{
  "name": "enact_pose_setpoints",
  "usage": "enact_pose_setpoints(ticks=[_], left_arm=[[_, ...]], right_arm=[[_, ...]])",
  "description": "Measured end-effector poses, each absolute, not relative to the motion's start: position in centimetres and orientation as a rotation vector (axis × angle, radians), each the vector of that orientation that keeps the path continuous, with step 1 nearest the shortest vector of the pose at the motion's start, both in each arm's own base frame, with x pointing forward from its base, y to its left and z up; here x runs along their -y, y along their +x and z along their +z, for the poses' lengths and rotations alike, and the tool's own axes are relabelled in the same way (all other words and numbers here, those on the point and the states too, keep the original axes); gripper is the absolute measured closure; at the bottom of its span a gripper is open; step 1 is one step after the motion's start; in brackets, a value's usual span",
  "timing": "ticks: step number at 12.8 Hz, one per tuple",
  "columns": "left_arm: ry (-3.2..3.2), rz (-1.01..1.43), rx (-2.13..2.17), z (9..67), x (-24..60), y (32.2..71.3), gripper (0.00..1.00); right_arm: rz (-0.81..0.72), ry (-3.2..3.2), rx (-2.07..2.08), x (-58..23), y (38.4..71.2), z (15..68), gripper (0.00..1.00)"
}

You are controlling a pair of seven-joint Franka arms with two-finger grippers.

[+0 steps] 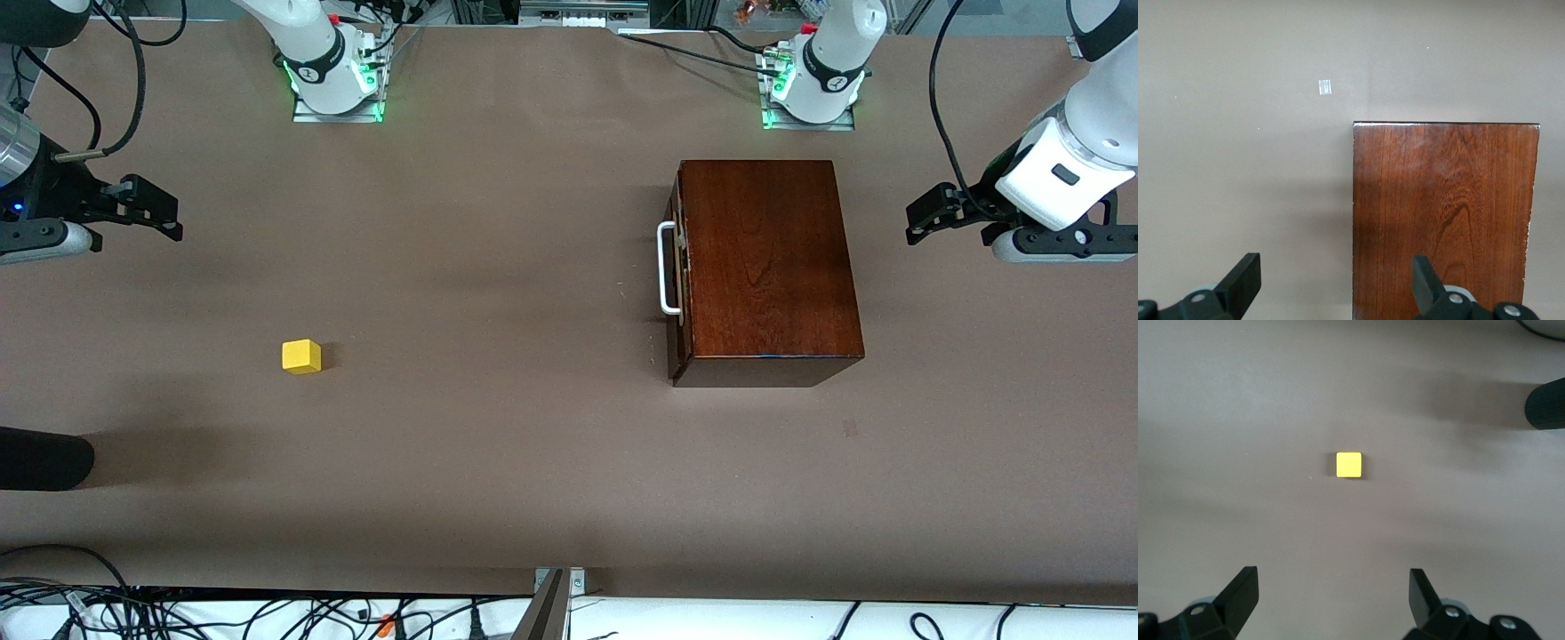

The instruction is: Open drawer, take yellow block, close drawer

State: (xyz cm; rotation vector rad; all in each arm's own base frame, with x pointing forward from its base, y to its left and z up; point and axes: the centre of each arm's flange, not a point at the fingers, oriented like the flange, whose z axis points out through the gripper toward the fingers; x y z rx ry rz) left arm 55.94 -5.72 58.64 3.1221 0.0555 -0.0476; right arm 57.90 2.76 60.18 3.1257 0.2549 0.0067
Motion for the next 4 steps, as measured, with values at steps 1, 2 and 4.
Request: enact_pose_setpoints(ticks=[1, 2, 4], left_arm=[[3.122, -0.048, -0.055, 58.65, 5.75, 55.91, 0.0], [3.122, -0.047, -0.053, 58.68, 5.79, 55.88, 0.0], [3.122, -0.046, -0.053, 58.72, 5.79, 55.82, 0.0]], right_arm=[[0.019, 3.125, -0.255, -2.77, 57.98, 60.25, 0.0], [0.029, 3.125, -0.255, -2.77, 58.05, 60.31, 0.0], [0.036, 3.125, -0.255, -2.78, 58.1, 60.35, 0.0]])
